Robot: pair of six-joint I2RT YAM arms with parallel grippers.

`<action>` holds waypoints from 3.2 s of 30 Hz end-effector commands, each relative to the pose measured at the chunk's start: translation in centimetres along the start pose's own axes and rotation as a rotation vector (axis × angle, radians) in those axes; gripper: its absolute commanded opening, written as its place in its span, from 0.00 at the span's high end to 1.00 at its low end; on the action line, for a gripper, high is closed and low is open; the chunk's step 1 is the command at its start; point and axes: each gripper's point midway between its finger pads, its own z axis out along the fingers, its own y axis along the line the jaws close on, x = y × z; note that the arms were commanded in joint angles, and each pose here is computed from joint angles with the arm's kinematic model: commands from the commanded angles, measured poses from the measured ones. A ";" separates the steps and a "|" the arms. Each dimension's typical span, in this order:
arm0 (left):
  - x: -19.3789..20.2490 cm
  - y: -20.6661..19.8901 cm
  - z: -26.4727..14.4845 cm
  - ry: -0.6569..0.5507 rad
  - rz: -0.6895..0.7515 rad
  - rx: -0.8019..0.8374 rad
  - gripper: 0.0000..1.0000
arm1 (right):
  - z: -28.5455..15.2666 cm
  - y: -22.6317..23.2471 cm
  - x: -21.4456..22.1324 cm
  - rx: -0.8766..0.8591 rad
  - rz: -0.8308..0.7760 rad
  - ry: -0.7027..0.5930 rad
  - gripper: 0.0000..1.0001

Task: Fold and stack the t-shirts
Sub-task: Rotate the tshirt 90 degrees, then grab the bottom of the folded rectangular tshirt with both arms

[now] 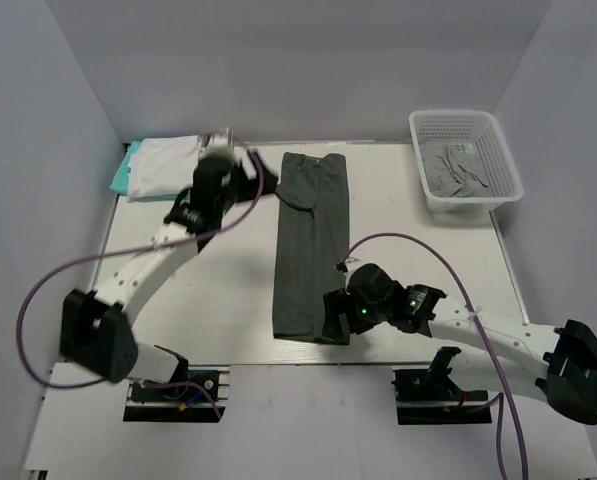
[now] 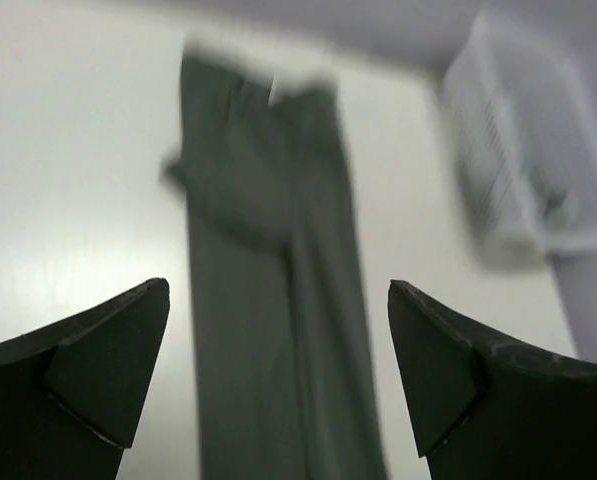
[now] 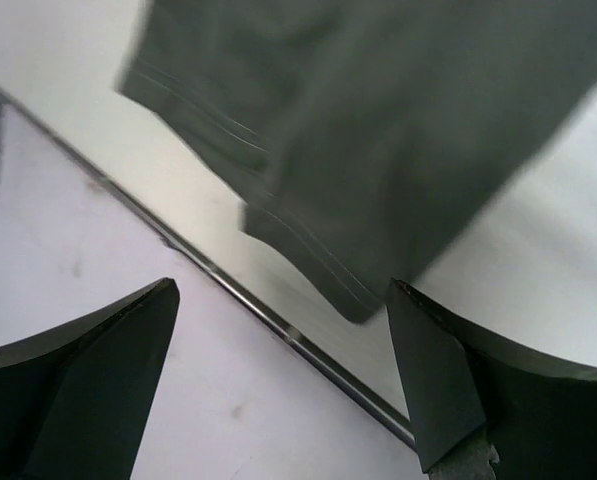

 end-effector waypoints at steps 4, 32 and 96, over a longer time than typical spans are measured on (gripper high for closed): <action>17.6 2.0 -11.6 0.422 -0.277 0.091 0.00 | -0.4 -3.1 2.4 0.105 0.178 -0.017 0.10; 37.1 5.6 -23.7 0.995 -0.192 -0.037 0.31 | 2.5 -3.6 5.2 -0.007 0.423 -0.012 0.24; 19.3 2.3 5.0 0.524 -0.045 -0.244 1.00 | 3.2 -14.7 -27.2 0.312 0.268 -0.350 1.00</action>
